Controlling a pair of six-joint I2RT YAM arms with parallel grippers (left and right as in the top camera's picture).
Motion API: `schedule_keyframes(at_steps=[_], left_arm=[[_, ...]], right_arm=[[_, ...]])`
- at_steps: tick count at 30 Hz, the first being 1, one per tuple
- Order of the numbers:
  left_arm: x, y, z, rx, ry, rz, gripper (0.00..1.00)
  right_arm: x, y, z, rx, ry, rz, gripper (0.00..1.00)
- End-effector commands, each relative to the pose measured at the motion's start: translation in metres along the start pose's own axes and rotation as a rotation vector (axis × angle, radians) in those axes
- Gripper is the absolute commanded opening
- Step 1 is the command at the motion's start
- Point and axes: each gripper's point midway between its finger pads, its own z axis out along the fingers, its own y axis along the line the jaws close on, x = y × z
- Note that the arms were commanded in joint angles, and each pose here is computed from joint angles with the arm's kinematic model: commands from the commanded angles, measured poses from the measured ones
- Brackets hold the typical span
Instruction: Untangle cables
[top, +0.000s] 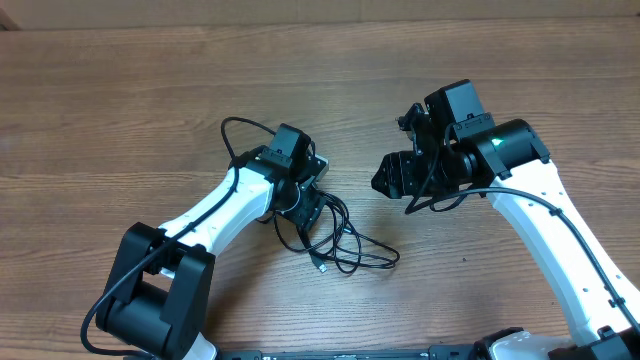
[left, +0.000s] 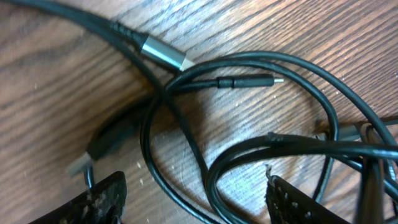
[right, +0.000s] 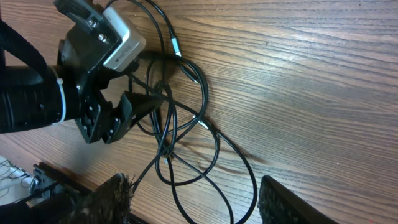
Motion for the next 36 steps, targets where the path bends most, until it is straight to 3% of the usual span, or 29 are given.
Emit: schedule_keyframes(at_steps=[1,18,23,30,32,34,36], left_arm=[[-0.007,-0.005,-0.005,0.006,-0.045,0.111,0.71],[-0.010,-0.018,0.004,0.022,-0.056,0.123,0.56],[-0.008,-0.020,0.005,0.024,-0.049,0.107,0.39],[0.008,-0.019,0.019,0.025,-0.034,0.094,0.40],[0.010,-0.017,0.020,0.017,-0.030,0.083,0.31],[0.005,-0.017,0.017,0.014,-0.041,0.076,0.09],[-0.004,-0.017,0.012,0.013,-0.061,0.066,0.04]], right_arm=[[0.000,-0.003,0.002,0.013,-0.001,-0.002,0.64],[0.000,-0.003,0.002,0.012,-0.001,-0.001,0.64],[0.003,-0.002,0.002,0.007,0.010,0.006,0.63],[0.006,-0.003,0.002,0.011,0.024,0.012,0.62],[0.006,-0.003,0.002,0.011,0.024,0.012,0.62],[0.006,-0.003,0.002,0.011,0.024,0.011,0.62],[0.006,-0.003,0.002,0.011,0.021,0.010,0.62]])
